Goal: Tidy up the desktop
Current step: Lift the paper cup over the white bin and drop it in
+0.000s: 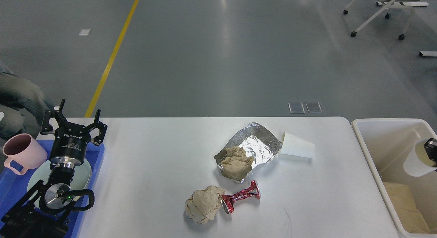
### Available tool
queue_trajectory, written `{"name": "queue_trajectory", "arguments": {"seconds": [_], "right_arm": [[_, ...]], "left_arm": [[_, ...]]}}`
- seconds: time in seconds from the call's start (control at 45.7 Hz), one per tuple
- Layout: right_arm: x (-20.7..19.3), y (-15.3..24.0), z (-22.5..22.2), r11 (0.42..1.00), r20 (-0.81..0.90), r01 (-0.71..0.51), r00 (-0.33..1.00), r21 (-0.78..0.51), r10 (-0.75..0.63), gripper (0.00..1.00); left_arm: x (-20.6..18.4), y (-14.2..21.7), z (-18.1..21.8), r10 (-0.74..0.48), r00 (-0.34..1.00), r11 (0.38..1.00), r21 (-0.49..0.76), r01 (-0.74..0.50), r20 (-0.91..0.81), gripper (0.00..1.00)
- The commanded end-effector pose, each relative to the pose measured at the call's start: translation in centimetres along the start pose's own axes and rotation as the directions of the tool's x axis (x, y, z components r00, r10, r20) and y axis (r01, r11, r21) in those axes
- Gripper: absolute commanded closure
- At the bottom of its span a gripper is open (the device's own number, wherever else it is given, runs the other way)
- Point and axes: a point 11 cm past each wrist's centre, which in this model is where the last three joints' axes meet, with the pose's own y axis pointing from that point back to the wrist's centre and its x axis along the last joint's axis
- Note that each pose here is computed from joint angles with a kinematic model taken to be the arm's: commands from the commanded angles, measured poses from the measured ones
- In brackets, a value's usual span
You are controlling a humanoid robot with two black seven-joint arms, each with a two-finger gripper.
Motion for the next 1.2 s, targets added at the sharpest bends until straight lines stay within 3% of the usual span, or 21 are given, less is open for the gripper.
{"name": "queue_trajectory", "arguments": {"seconds": [0.0,0.284,0.394,0.634,0.875,0.897,0.941,0.963,0.984,1.006,1.181], "right_arm": [[-0.4,-4.7,2.1,0.999,0.039,-0.035,0.999,-0.024,0.036,1.00],[-4.3,-12.7,5.0,0.959,0.068,-0.275,0.958,-0.074,0.280,1.00],[-7.5,-14.7,5.1,0.951,0.023,-0.299,0.953,-0.083,0.302,1.00],[-10.7,-16.1,4.9,0.944,0.016,-0.320,0.946,-0.084,0.322,1.00],[-10.9,-16.2,5.0,0.943,0.027,-0.321,0.946,-0.084,0.324,1.00],[-10.8,-16.2,5.0,0.940,0.027,-0.329,0.943,-0.084,0.333,0.93],[-10.6,-16.1,5.0,0.934,0.027,-0.347,0.936,-0.085,0.350,0.62],[-10.2,-16.0,5.0,0.922,0.026,-0.378,0.924,-0.086,0.381,0.27],[-10.0,-15.9,5.1,0.916,0.026,-0.392,0.918,-0.086,0.395,0.08],[-10.1,-15.9,5.0,0.913,0.027,-0.398,0.915,-0.085,0.401,0.00],[-10.6,-16.0,4.7,0.918,0.014,-0.390,0.920,-0.078,0.392,0.00]], "left_arm": [[0.0,0.0,0.0,0.001,1.000,1.000,0.000,-0.001,0.000,0.04],[0.0,0.0,0.0,-0.001,1.000,1.000,0.000,0.001,0.000,0.04],[0.0,0.0,0.0,0.001,1.000,1.000,0.000,-0.001,0.000,0.04],[0.0,0.0,0.0,-0.001,1.000,1.000,0.000,0.001,0.000,0.04],[0.0,0.0,0.0,-0.001,1.000,1.000,0.000,0.001,0.000,0.04],[0.0,0.0,0.0,-0.001,1.000,1.000,0.000,0.001,0.000,0.04],[0.0,0.0,0.0,0.001,1.000,1.000,0.000,-0.001,0.000,0.04],[0.0,0.0,0.0,-0.001,1.000,1.000,0.000,0.001,0.000,0.04],[0.0,0.0,0.0,-0.001,1.000,1.000,0.000,0.001,0.000,0.04],[0.0,0.0,0.0,0.001,1.000,1.000,0.000,-0.001,0.000,0.04],[0.0,0.0,0.0,-0.001,1.000,1.000,0.000,0.001,0.000,0.04]]}}
